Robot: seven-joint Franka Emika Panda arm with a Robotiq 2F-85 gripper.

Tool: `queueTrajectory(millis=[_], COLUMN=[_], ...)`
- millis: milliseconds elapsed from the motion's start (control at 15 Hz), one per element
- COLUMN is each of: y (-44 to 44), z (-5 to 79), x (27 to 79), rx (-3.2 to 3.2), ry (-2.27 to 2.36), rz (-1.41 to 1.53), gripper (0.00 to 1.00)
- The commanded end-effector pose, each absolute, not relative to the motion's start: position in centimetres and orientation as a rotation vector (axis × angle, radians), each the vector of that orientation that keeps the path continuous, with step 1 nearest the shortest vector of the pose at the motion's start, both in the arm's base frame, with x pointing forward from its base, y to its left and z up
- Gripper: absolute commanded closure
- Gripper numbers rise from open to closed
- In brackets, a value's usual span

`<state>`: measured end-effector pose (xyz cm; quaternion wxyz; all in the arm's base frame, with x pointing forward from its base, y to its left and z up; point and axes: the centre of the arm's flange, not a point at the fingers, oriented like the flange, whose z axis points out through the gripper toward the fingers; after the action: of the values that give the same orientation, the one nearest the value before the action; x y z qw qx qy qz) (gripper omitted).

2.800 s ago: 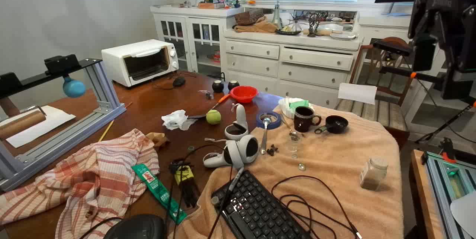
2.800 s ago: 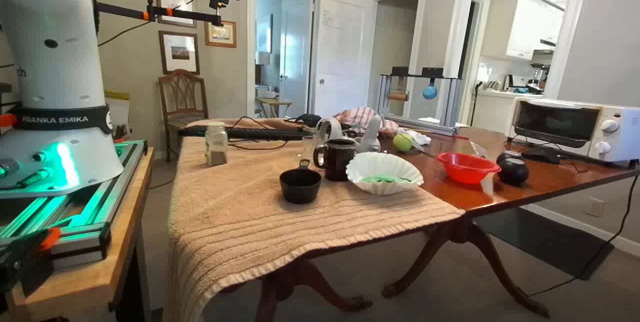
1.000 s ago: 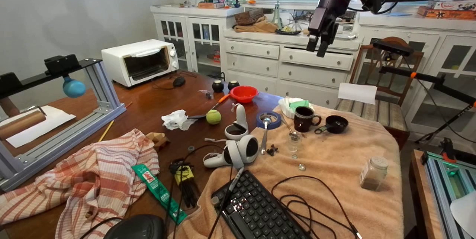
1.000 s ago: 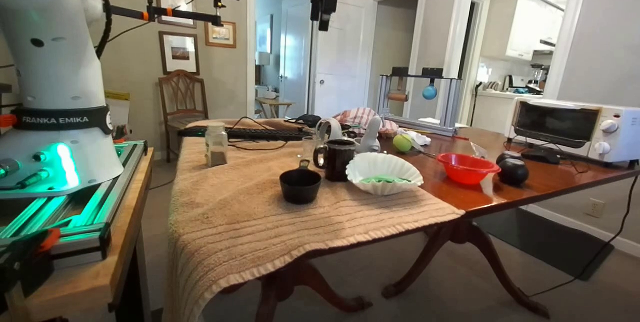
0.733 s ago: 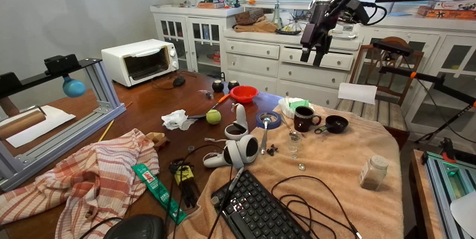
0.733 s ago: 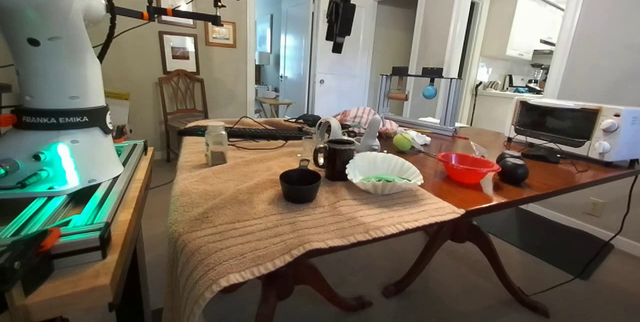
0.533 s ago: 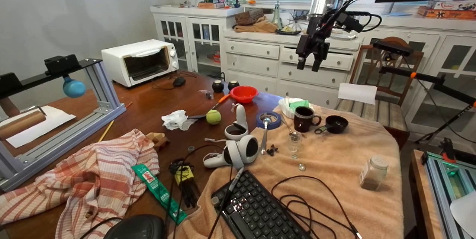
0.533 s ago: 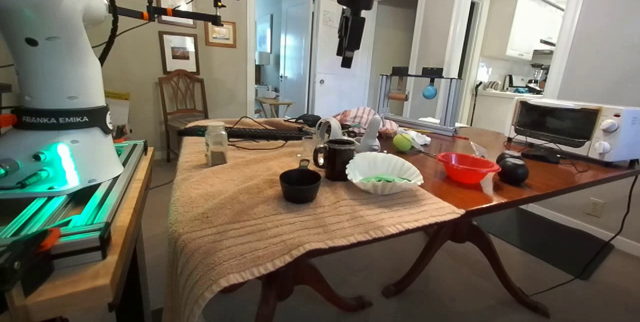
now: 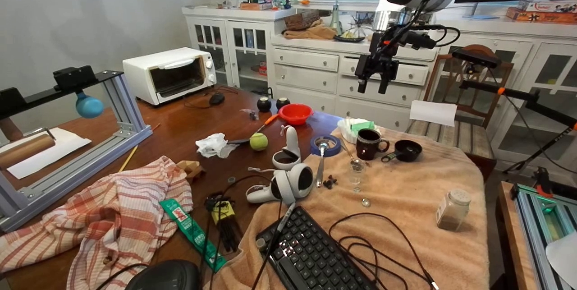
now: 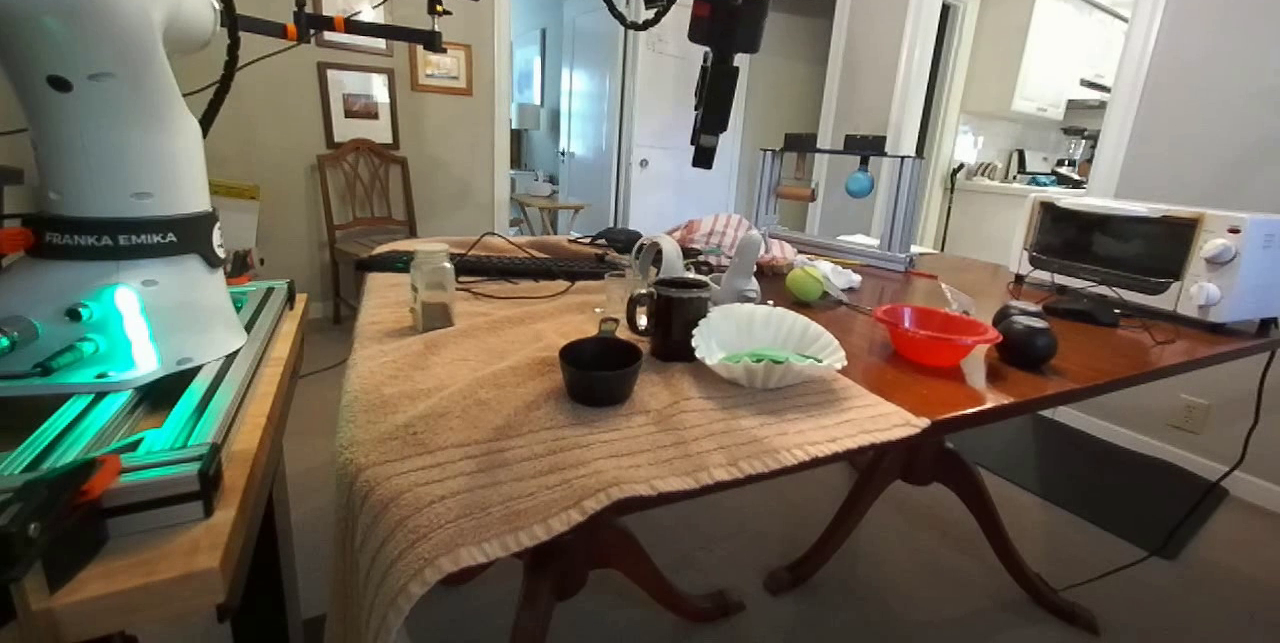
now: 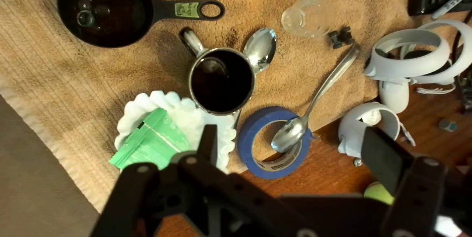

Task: Place the orange bowl on top of the blue tape, remove the green object from the coffee filters and then place the coffee filters on the orange bowl

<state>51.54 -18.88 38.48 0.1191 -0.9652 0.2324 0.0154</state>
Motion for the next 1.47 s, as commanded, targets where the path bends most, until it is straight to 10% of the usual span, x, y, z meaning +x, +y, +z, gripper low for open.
queueTrajectory(millis=[0, 1400], y=[-18.9, -27.6], z=[38.5, 34.4], x=[51.5, 64.2], rx=[-2.822, -2.638], ry=[0.679, 1.361], rz=[0.044, -0.149], gripper=[0.0, 0.0])
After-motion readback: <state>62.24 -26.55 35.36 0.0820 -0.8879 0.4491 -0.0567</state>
